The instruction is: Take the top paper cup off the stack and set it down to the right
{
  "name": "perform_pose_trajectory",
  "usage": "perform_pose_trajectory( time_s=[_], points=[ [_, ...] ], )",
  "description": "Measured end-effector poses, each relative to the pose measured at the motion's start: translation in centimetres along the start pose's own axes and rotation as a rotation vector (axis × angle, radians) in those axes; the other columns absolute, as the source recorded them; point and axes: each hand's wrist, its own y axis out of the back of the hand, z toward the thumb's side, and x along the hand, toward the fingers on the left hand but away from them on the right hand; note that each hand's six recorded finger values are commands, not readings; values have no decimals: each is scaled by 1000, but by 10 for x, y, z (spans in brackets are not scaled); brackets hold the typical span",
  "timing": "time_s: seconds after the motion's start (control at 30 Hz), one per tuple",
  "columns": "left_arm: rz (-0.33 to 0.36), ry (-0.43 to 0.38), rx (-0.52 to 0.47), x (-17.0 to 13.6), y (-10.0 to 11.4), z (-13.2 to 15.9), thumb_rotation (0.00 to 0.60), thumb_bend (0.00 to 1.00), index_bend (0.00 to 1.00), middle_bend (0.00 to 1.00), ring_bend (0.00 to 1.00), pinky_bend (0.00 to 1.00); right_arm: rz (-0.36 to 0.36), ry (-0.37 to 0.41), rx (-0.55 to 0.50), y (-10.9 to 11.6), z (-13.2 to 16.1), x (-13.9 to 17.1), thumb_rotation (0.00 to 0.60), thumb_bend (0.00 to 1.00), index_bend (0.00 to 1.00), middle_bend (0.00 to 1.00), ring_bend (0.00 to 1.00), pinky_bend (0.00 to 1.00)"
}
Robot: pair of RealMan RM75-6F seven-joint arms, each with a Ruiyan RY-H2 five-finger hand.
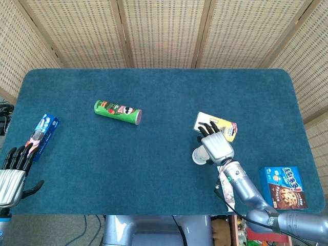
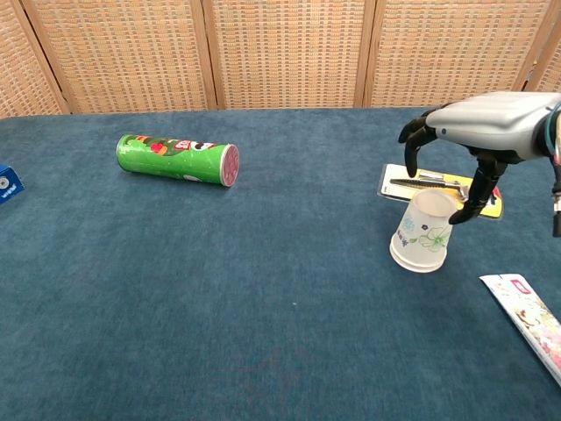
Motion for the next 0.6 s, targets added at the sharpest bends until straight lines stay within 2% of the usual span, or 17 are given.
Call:
perform_pose_trajectory(
  time_s=[0.6],
  points=[
    [-2, -2, 2, 0, 0, 1, 600, 246, 0, 0, 0, 0, 22, -3, 44, -4, 2, -6, 600, 285, 360, 134, 0, 0]
  ],
)
